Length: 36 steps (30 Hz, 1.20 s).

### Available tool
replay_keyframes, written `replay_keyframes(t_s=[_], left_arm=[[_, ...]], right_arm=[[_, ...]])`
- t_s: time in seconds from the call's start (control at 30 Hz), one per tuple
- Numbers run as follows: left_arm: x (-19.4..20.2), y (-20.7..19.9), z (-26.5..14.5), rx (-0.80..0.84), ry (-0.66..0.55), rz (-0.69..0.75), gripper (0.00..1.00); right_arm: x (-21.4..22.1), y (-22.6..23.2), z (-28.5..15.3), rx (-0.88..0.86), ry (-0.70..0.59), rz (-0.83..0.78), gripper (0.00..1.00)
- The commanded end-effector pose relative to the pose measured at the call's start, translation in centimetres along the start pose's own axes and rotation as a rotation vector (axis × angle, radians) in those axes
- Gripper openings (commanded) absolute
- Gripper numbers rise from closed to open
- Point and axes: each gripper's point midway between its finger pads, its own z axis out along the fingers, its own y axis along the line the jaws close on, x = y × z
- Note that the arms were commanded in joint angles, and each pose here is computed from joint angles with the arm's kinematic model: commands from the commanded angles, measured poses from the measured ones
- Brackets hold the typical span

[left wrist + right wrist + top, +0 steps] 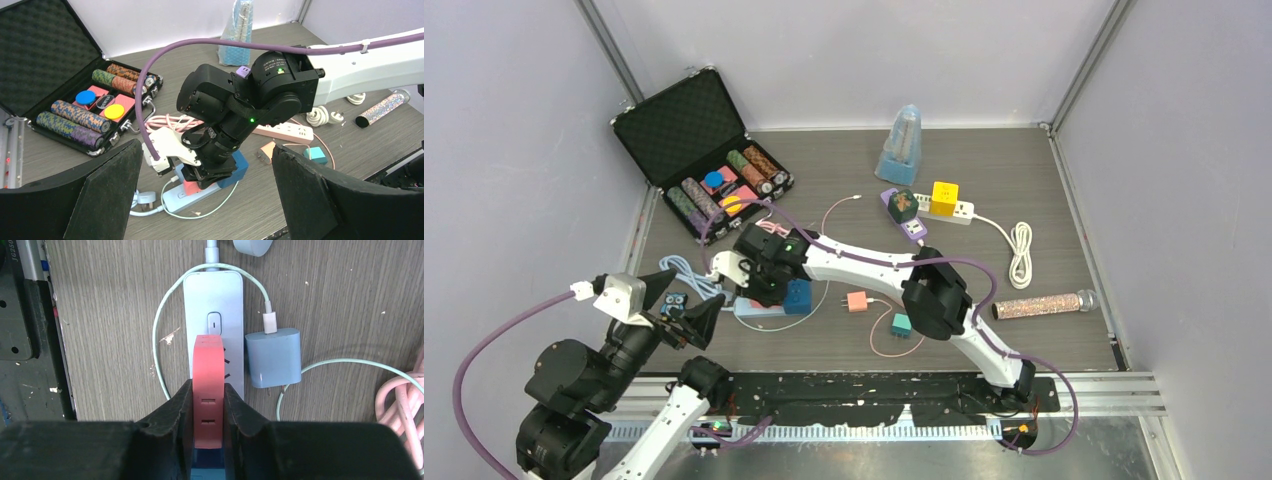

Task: Insert the plug

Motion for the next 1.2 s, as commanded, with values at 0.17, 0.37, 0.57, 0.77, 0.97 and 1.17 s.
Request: replay_keyframes(t_s=[0.17,0.37,0.57,0.77,0.97,1.17], left_arm=[[-1.1,0.2,0.1,-0.009,-0.047,0.01,1.0],[-1.0,0.2,0.2,-0.009,-0.045,0.01,1.0],[-1.0,0.2,0.1,-0.01,-0.046,0.01,1.0],[-1.0,0.2,0.1,-0.011,-0.045,0.01,0.99],[-0.9,0.2,0.1,-0.012,-0.046,0.012,1.0],[-0.8,0.3,0.0,-0.014,-0.044,0.013,1.0]], right_arm=[[-0.4,-0.3,0.1,0.017,0.007,-0.022,0.06],[1.3,-0.3,1.3,0.022,0.066,-0.023,0.06],[3.6,-0.4,2.5,0.033,0.149,-0.025,0.06],[6.0,0.1,3.6,0.03,0.202,-0.024,0.06],[7.8,0.8,4.4,0.005,0.235,-0.015,0.06],[9.5,1.5,5.1,-0.02,0.262,0.004,0.06]])
